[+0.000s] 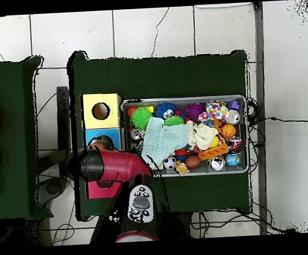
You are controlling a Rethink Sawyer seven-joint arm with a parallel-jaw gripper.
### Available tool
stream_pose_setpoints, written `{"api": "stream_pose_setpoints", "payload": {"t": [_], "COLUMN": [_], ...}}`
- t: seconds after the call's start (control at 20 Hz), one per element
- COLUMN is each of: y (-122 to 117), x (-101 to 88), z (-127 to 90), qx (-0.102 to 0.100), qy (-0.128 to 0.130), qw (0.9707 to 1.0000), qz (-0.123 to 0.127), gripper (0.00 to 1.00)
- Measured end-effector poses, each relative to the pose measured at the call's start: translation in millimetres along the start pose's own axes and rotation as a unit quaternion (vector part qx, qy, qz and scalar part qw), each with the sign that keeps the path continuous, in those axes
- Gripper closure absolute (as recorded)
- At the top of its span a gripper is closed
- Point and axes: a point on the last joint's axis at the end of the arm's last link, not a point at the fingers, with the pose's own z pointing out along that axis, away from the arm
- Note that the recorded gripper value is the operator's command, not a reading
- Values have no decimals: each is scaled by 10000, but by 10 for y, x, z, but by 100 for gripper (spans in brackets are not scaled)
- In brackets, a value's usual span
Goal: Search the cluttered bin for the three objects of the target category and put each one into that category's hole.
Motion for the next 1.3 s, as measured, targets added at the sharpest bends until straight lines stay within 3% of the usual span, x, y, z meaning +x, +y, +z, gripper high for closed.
{"api": "stream_pose_setpoints", "payload": {"t": [1.0, 1.3], "y": [8, -147], "x": [-186, -385], "z": [-461, -836], "qx": [44, 127], "qy": [104, 397], "qw": [9999, 9988], "qz": [57, 267], "gripper": [0, 0]}}
